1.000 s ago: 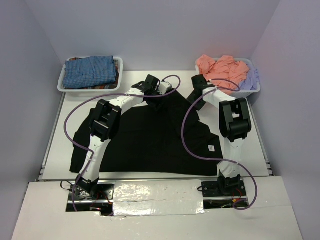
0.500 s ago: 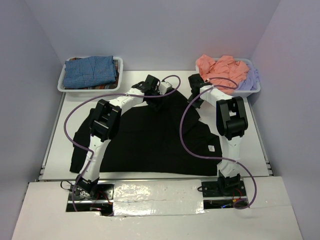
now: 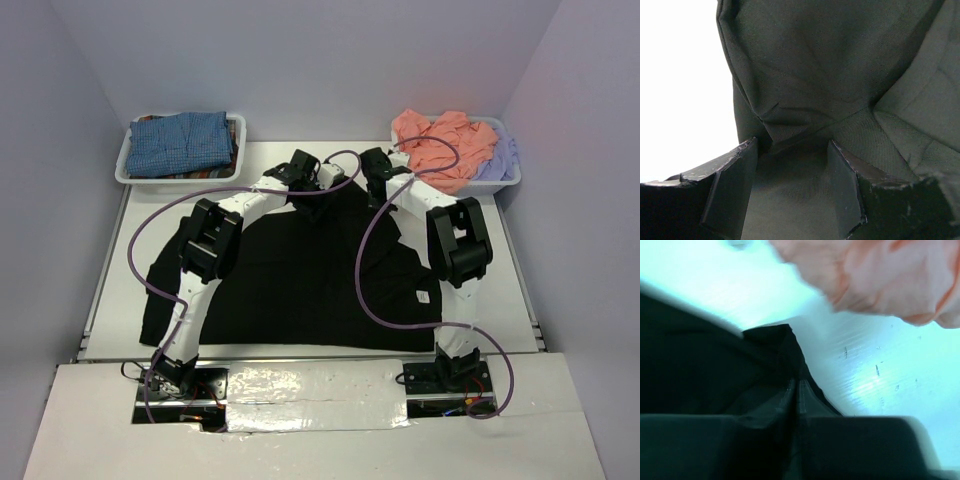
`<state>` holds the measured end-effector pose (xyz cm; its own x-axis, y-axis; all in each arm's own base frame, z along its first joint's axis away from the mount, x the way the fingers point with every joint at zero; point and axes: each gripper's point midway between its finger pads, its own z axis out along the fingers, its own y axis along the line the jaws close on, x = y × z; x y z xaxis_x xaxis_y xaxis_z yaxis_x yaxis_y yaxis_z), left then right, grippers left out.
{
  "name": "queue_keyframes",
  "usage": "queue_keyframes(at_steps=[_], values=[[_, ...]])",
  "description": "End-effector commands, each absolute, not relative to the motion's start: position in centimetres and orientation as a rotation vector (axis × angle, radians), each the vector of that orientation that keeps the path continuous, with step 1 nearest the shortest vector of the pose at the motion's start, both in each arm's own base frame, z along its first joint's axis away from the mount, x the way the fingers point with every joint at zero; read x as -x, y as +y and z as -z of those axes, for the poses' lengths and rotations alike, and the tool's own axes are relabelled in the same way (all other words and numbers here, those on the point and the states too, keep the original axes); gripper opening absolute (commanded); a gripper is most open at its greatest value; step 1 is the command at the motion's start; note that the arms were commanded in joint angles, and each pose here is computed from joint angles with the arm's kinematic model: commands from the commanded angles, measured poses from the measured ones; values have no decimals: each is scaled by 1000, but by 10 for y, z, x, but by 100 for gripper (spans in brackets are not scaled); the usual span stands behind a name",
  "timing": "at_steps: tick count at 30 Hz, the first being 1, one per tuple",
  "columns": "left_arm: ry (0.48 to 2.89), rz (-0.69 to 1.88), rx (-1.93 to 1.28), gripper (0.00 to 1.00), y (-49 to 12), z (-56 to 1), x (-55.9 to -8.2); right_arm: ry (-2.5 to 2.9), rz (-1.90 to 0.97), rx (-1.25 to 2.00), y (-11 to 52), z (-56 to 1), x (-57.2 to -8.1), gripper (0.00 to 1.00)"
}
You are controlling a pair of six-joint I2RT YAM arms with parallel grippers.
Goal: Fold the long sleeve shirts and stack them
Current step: Fold the shirt
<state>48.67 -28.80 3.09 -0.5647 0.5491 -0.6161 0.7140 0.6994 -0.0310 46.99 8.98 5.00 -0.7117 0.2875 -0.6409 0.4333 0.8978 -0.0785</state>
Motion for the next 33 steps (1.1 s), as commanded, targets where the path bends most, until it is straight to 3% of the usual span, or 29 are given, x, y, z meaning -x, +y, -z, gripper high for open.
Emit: queue_keyframes(at_steps=[1,16,33], values=[[2386,391,-977,69,-283,-26,-468,2282,289,-496,86,-95,-479,0],[2376,401,-973,70,-286,-29,-469,2160,267,-355,113,-154,-445,0],[2299,443,-962,74,-297,-63,-478,2139,-382,81,217,-170,-312,0]])
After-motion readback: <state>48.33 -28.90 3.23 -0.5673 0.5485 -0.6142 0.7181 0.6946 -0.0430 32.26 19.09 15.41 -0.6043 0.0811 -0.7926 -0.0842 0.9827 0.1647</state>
